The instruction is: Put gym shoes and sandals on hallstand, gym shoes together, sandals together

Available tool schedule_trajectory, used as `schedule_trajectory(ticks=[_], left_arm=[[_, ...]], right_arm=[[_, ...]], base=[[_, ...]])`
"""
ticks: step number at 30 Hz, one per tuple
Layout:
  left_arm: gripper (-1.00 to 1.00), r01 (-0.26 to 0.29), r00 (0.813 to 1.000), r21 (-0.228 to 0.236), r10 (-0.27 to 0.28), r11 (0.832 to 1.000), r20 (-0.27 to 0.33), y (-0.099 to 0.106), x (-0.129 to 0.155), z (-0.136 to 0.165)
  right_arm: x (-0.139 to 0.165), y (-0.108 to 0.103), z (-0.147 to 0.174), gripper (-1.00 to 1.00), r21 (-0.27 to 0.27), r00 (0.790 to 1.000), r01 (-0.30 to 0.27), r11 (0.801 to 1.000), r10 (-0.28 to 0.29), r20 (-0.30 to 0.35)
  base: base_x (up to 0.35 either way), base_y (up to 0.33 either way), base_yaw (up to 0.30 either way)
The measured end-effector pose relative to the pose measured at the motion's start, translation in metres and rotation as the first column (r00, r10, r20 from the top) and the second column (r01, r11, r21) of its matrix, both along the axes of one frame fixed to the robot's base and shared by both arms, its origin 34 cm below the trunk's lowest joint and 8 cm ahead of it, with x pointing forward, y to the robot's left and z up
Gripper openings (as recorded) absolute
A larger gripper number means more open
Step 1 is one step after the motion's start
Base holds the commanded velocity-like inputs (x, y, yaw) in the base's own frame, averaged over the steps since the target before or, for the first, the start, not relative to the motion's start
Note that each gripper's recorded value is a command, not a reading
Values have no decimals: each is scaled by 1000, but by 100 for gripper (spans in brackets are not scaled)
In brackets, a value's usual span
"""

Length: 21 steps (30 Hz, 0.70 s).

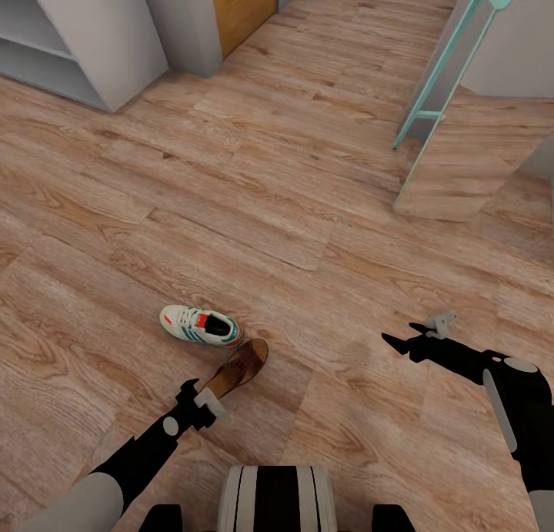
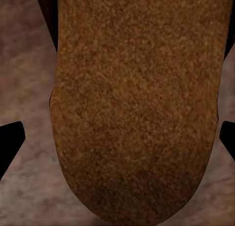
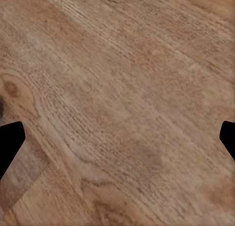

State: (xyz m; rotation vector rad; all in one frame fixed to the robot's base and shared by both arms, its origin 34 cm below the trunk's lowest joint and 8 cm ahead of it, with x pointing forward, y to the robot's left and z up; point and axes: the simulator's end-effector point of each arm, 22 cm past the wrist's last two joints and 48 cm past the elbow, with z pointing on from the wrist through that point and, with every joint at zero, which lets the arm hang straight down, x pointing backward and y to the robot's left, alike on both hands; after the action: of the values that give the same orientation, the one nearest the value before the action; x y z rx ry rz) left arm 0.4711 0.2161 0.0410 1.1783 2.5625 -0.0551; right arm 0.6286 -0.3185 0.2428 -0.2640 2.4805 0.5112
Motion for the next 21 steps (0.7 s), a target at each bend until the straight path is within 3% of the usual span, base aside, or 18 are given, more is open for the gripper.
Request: schedule_trajectory(ticks=[21], left_arm=[[100,0,1000,1,0,1000,-1,0,0,0]], right_arm=[[0,0,0,100,0,1000,0,1000,0,0]], base=[[21,0,0]])
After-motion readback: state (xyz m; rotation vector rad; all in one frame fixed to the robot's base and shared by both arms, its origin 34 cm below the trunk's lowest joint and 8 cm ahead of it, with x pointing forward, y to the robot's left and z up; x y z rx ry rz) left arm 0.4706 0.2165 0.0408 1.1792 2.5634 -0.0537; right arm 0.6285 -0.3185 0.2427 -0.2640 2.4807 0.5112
